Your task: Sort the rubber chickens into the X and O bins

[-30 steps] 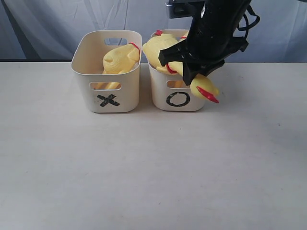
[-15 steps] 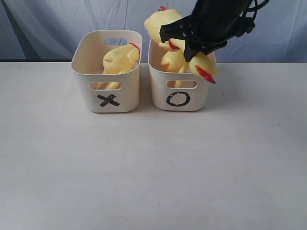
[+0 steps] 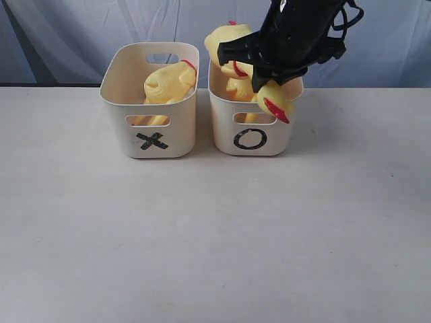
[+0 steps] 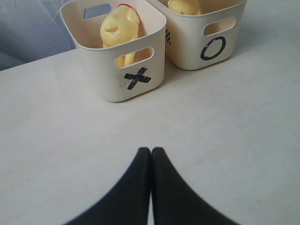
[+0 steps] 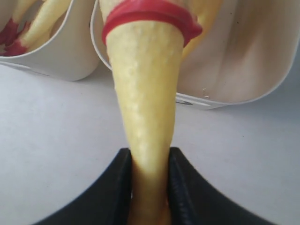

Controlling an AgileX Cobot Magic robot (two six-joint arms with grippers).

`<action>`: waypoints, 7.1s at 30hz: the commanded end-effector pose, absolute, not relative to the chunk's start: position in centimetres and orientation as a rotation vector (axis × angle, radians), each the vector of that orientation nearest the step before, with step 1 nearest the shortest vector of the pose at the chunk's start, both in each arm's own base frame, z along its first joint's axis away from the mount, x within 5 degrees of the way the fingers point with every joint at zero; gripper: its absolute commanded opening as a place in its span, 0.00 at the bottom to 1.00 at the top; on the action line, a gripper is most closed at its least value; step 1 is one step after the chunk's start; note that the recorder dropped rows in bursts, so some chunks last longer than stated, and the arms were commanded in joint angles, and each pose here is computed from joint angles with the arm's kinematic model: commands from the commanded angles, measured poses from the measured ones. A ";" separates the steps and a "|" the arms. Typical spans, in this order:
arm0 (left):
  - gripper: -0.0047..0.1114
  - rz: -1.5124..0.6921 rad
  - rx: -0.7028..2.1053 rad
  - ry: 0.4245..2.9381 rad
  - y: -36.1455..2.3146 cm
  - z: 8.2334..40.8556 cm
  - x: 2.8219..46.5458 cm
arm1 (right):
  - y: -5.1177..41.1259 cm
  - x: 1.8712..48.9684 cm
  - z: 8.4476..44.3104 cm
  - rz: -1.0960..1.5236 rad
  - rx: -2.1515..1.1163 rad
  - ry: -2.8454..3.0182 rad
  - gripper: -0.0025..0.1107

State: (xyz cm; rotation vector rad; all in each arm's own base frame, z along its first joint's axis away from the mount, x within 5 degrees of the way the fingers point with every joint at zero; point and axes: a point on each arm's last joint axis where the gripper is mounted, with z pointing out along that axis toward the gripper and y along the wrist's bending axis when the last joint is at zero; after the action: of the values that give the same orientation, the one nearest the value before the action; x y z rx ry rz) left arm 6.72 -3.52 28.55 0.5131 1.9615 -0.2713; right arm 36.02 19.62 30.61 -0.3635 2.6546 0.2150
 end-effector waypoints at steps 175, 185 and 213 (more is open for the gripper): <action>0.04 -0.124 0.296 1.624 -1.4 30.1 1.0 | 1.1 1.3 32.5 0.255 -0.022 0.799 0.02; 0.04 -0.124 0.296 1.624 -1.4 30.1 1.0 | 1.0 1.5 32.3 0.249 -0.011 0.835 0.02; 0.04 0.083 0.372 1.808 -0.7 21.5 4.4 | 0.4 5.2 23.2 0.224 0.100 1.273 0.02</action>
State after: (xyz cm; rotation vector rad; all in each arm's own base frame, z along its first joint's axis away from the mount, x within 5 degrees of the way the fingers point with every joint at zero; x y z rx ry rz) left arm 4.18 -0.69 22.57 0.3735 1.7904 0.0822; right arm 5.09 0.59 23.88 0.0792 1.2208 0.2378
